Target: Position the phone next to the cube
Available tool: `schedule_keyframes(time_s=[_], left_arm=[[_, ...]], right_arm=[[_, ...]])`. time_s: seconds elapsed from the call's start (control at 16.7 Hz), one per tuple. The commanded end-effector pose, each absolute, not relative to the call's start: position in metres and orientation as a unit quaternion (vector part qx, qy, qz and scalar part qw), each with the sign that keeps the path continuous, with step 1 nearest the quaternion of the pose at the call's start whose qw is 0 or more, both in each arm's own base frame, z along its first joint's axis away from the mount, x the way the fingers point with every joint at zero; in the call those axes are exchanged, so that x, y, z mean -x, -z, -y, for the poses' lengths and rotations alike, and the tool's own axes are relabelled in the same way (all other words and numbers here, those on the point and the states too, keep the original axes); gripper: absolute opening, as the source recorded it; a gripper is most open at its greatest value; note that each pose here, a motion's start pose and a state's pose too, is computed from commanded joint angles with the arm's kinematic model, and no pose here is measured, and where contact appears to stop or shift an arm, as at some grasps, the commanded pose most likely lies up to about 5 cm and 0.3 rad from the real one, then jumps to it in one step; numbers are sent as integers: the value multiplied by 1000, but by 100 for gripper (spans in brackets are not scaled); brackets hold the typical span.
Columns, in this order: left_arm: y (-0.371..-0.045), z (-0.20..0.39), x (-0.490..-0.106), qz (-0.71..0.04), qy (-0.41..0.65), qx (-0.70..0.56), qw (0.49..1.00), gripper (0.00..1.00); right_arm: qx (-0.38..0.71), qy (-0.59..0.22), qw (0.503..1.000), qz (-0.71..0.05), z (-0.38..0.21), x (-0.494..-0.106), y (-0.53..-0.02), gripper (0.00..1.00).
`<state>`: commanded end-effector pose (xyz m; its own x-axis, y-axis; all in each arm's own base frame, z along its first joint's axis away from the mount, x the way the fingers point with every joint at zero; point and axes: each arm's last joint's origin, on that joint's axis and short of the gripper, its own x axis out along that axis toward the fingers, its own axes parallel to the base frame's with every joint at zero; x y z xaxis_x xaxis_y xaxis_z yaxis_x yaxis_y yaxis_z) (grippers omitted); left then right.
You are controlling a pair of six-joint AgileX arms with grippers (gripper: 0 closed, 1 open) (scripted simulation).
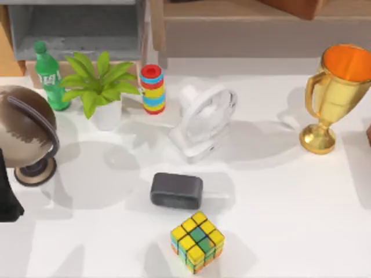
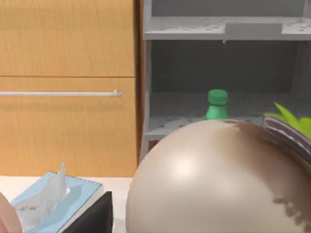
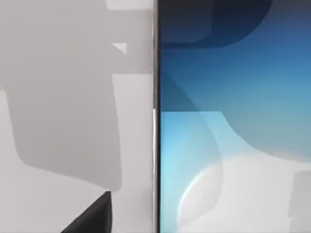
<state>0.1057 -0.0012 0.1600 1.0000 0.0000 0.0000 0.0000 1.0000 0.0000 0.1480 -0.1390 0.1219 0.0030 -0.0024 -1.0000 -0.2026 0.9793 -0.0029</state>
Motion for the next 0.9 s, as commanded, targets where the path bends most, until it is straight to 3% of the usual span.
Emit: schedule_keyframes(time_s=[0.42,0.9], left_arm=[[-160,1,-106,0,0,0,1000,100],[-160,1,-106,0,0,0,1000,100]], right_arm=[[72,-72,703,-703,138,-147,-103,100],[72,-72,703,-703,138,-147,-103,40]])
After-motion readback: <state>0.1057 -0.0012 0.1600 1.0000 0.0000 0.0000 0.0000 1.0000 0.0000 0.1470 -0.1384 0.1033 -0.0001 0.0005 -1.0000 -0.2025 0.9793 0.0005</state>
